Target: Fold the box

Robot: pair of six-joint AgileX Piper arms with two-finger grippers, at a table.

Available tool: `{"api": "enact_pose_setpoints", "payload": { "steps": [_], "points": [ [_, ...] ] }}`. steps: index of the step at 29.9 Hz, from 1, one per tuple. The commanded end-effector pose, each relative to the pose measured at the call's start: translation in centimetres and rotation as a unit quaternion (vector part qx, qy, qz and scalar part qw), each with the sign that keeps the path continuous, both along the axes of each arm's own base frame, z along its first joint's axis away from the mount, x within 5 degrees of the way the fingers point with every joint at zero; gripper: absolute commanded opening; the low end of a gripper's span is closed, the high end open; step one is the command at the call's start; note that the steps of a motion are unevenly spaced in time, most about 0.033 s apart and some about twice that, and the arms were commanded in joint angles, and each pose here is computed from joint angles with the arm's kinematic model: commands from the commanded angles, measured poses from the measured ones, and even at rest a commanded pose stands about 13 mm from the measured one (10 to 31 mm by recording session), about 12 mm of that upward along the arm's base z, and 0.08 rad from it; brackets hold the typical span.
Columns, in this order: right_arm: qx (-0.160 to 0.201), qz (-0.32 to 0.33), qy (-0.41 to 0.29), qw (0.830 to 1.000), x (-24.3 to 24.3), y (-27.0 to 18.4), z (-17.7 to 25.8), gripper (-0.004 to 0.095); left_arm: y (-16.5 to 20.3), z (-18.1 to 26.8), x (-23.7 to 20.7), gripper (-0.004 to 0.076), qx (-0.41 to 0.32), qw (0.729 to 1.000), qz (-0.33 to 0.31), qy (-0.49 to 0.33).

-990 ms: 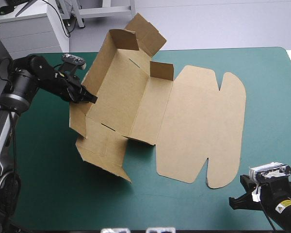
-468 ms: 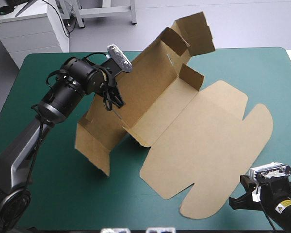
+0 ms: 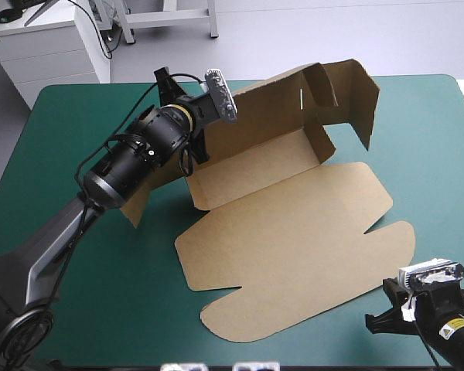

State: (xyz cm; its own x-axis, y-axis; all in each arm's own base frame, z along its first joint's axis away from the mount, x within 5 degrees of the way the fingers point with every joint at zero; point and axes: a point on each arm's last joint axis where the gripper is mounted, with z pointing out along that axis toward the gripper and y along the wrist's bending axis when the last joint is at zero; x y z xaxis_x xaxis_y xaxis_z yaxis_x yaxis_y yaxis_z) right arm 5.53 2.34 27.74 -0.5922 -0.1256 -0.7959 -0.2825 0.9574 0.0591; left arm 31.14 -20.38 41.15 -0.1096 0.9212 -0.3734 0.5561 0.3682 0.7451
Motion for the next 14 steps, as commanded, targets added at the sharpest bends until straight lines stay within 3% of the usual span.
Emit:
{"api": "enact_pose_setpoints", "payload": {
  "steps": [1, 5, 14],
  "points": [
    [0.005, -0.003, -0.037, 0.999, 0.4, 0.0, 1.2, -0.0019, 0.0, 1.3, -0.7, -0.0007, 0.011, 0.997, -0.047, -0.058],
    [0.005, -0.003, -0.037, 0.999, 0.4, 0.0, 1.2, -0.0019, -0.8, -1.2, -0.8, -0.0008, 0.053, 0.993, -0.090, -0.052],
    [0.005, -0.003, -0.037, 0.999, 0.4, 0.0, 1.2, -0.0019, -1.0, -2.6, -2.2, -0.0008, 0.069, 0.984, -0.143, -0.086]
  ]
}}
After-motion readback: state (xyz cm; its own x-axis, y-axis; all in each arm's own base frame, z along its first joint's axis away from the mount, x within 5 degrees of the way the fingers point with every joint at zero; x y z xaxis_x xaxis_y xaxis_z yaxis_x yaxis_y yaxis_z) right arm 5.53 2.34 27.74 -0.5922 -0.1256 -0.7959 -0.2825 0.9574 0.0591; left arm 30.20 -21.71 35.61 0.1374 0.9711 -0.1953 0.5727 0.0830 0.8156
